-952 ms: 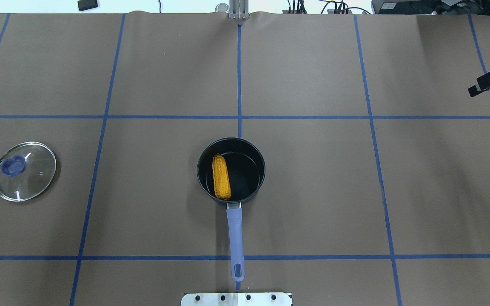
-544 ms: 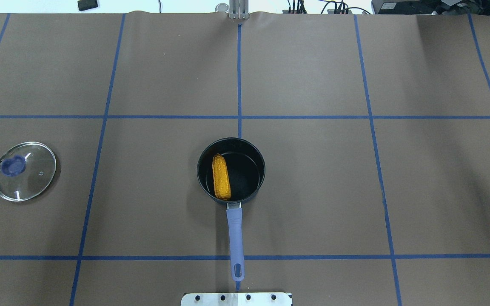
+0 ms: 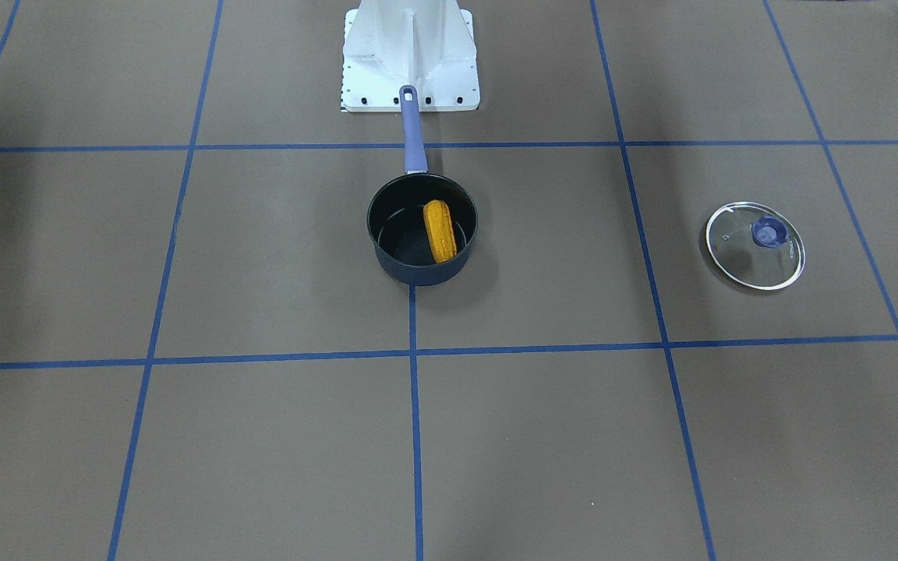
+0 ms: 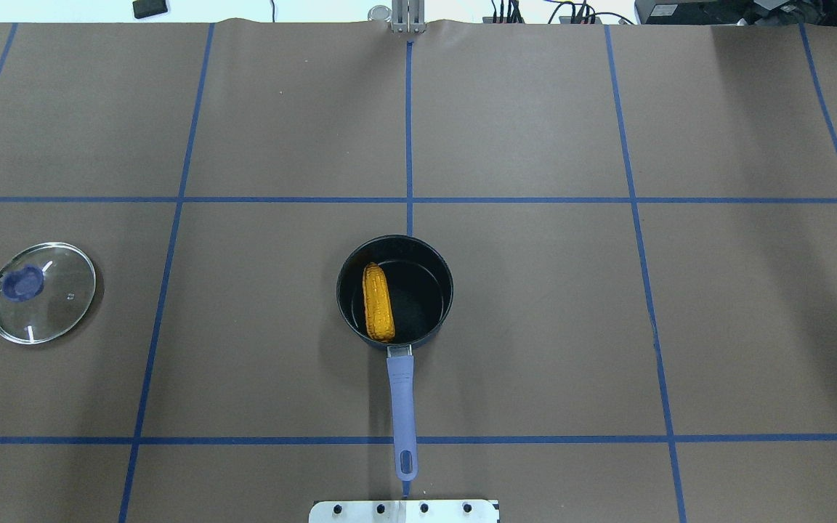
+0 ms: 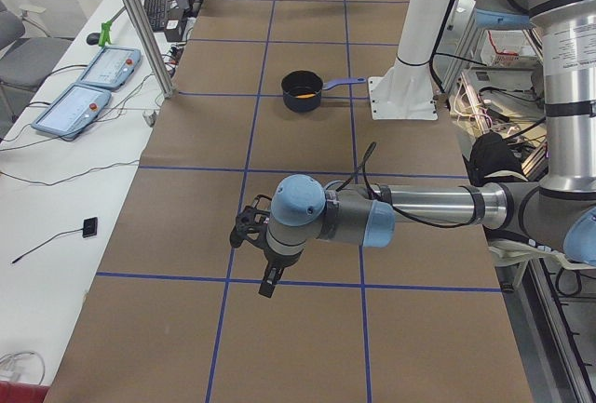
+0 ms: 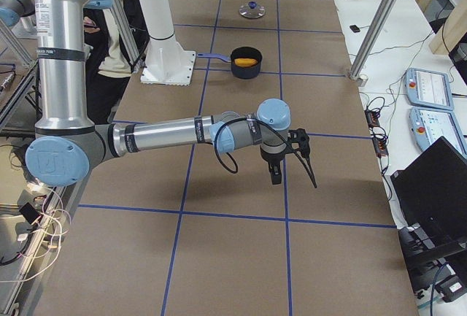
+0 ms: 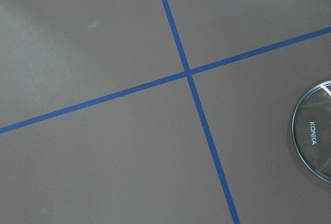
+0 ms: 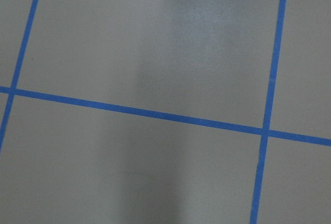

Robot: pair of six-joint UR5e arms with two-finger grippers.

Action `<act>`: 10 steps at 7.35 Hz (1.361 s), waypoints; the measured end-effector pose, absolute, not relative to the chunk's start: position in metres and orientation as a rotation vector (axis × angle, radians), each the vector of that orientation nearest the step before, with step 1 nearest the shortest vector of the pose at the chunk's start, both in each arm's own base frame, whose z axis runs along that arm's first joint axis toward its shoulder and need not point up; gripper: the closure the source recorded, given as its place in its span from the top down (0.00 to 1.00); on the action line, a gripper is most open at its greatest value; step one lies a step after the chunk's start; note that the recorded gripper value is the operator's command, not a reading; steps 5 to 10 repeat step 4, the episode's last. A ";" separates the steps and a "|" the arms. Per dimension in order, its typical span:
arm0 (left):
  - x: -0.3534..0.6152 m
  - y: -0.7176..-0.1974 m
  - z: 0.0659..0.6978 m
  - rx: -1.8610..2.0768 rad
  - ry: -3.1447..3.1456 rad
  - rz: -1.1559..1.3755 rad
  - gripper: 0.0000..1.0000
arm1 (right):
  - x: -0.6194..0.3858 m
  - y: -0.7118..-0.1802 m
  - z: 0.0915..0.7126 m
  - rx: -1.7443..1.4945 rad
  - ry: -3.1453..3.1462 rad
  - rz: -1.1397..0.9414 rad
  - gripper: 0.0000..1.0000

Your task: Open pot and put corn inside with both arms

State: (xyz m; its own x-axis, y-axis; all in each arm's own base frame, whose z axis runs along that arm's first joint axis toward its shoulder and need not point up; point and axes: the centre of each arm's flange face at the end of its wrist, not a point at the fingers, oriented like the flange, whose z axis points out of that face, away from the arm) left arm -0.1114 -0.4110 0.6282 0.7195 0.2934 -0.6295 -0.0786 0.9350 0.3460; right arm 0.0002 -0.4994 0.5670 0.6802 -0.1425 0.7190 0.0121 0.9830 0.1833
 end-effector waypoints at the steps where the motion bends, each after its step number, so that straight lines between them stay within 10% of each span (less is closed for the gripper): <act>1: -0.111 -0.410 0.629 0.309 0.741 0.210 0.98 | 0.001 -0.498 0.572 0.156 -0.818 -0.082 1.00; 10: -0.111 -0.407 0.629 0.313 0.741 0.211 0.98 | 0.001 -0.498 0.577 0.144 -0.818 -0.078 1.00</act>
